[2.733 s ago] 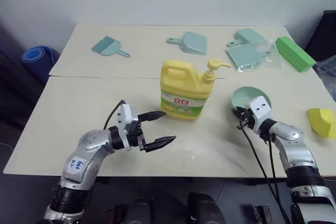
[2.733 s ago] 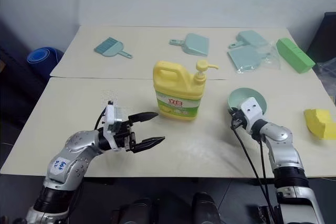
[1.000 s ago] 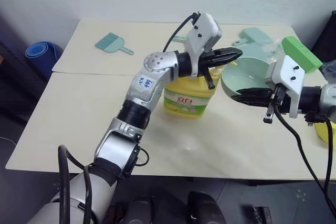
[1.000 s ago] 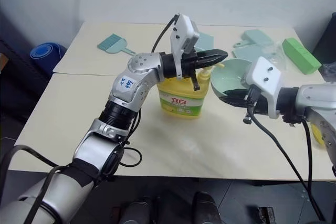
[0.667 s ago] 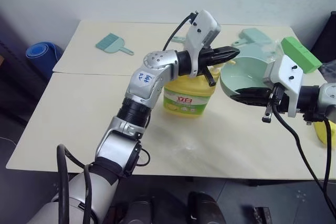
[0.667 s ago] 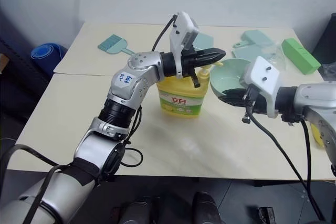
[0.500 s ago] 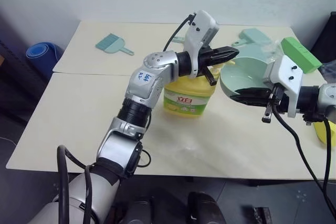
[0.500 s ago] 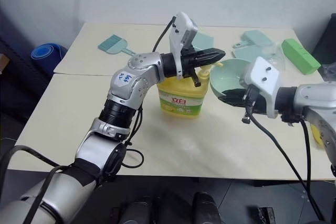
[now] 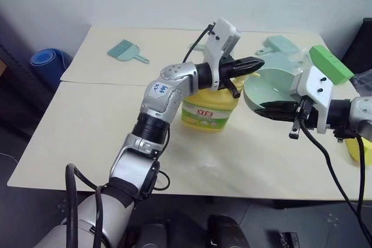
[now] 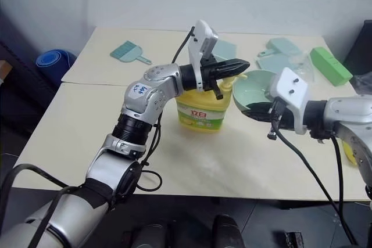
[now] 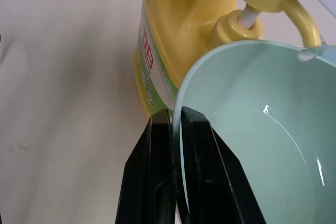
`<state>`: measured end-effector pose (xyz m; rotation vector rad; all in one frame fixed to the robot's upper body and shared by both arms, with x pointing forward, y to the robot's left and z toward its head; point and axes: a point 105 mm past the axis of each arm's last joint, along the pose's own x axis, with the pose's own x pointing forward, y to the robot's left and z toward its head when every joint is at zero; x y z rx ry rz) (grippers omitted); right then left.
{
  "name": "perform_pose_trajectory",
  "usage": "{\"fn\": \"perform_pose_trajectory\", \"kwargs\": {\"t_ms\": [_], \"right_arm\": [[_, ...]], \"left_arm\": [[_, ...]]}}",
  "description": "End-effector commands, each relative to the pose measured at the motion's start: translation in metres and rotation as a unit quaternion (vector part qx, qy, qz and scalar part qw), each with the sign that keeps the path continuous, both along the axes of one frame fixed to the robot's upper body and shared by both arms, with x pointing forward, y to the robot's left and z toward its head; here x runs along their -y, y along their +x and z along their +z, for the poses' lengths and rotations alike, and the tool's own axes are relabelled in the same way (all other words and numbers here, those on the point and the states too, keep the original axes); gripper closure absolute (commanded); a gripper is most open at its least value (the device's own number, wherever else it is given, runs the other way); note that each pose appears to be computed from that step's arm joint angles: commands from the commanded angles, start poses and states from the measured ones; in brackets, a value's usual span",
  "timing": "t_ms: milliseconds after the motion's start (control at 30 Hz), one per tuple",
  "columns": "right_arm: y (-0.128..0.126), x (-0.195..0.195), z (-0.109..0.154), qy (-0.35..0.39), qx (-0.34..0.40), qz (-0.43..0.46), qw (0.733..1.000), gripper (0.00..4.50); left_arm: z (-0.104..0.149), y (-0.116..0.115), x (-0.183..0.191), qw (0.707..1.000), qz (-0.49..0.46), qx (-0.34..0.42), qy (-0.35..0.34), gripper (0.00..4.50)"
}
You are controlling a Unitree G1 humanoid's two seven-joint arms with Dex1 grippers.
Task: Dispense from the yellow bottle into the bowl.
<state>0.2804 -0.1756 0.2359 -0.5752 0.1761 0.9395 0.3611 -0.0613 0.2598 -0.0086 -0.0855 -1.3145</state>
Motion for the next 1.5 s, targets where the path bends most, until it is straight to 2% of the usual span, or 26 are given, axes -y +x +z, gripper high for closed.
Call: {"fn": "perform_pose_trajectory", "kwargs": {"t_ms": [33,200,400,567,633,700,900,1033,1167,1233,1267,1300,1367,1500], "right_arm": [[-0.005,-0.005,0.013,0.007,0.035,0.017,0.999,4.50],[-0.006,-0.006,0.012,0.010,0.036,0.013,0.999,4.50],[0.001,0.004,0.011,0.028,0.049,-0.014,0.998,4.50],[0.010,0.024,-0.001,0.047,0.047,-0.046,0.997,4.50],[0.016,0.035,-0.009,0.065,0.042,-0.063,0.995,4.50],[0.024,0.050,-0.025,0.069,0.034,-0.086,0.993,4.50],[0.047,0.092,-0.079,0.057,0.041,-0.149,0.986,4.50],[0.054,0.101,-0.114,0.050,0.033,-0.155,0.986,4.50],[0.059,0.103,-0.127,0.064,0.033,-0.157,0.985,4.50],[0.059,0.101,-0.128,0.079,0.029,-0.149,0.985,4.50],[0.056,0.098,-0.127,0.084,0.030,-0.133,0.987,4.50],[0.054,0.096,-0.125,0.085,0.032,-0.123,0.988,4.00],[0.051,0.097,-0.118,0.086,0.046,-0.117,0.988,3.59],[0.035,0.101,-0.099,0.091,0.083,-0.108,0.986,2.33]], "left_arm": [[-0.085,0.006,-0.003,0.988,0.021,-0.111,0.105,4.48],[-0.085,0.006,-0.002,0.989,0.020,-0.109,0.095,4.48],[-0.026,0.003,-0.001,0.998,0.000,-0.053,-0.017,4.48],[0.027,-0.006,-0.017,0.992,-0.033,0.004,-0.123,4.48],[0.053,-0.019,-0.031,0.979,-0.067,0.051,-0.185,4.48],[0.076,-0.039,-0.055,0.954,-0.126,0.078,-0.259,4.48],[0.045,-0.038,-0.115,0.974,-0.077,0.124,-0.176,4.48],[0.023,-0.038,-0.164,0.984,-0.021,0.115,-0.137,4.48],[-0.011,-0.040,-0.200,0.993,0.033,0.080,-0.077,4.48],[-0.036,-0.044,-0.210,0.997,0.050,0.051,-0.024,4.48],[-0.047,-0.047,-0.214,0.998,0.053,0.031,-0.001,4.30],[-0.054,-0.049,-0.218,0.998,0.061,0.022,0.014,4.09],[-0.068,-0.054,-0.226,0.996,0.075,0.004,0.043,3.67],[-0.098,-0.063,-0.240,0.990,0.119,-0.056,0.048,2.55]]}}
